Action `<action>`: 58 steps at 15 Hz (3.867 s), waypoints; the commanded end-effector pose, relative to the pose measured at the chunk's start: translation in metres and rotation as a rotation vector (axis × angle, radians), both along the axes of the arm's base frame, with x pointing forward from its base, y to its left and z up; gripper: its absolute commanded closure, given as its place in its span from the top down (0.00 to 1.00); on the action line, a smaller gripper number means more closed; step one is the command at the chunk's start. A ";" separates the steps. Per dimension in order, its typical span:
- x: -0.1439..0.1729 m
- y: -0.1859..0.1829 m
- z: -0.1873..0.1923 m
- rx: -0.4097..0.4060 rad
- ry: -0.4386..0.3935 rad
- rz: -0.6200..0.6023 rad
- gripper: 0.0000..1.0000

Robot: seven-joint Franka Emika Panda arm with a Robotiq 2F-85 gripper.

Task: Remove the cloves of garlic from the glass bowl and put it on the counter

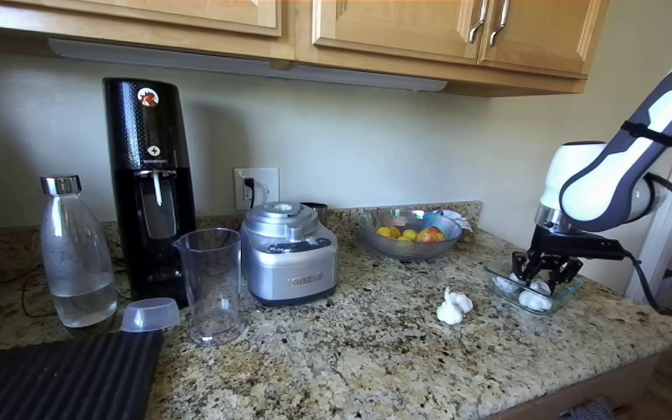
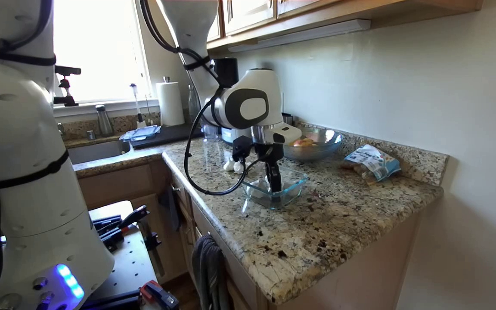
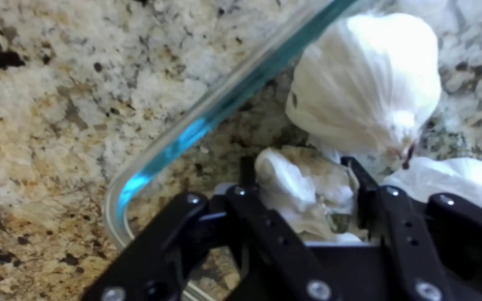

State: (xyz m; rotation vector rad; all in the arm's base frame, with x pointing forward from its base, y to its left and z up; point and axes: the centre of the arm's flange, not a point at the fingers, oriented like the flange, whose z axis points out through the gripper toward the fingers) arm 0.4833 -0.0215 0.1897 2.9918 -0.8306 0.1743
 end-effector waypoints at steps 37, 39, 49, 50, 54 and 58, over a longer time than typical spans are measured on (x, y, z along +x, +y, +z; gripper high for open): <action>0.054 0.242 0.036 0.070 -0.135 0.470 0.23; 0.052 0.245 0.033 0.082 -0.131 0.478 0.23; 0.033 0.213 0.076 0.050 -0.106 0.428 1.00; 0.032 0.208 0.080 0.041 -0.102 0.417 1.00; 0.031 0.173 0.096 0.000 -0.086 0.331 1.00; 0.033 0.131 0.099 -0.053 -0.072 0.222 1.00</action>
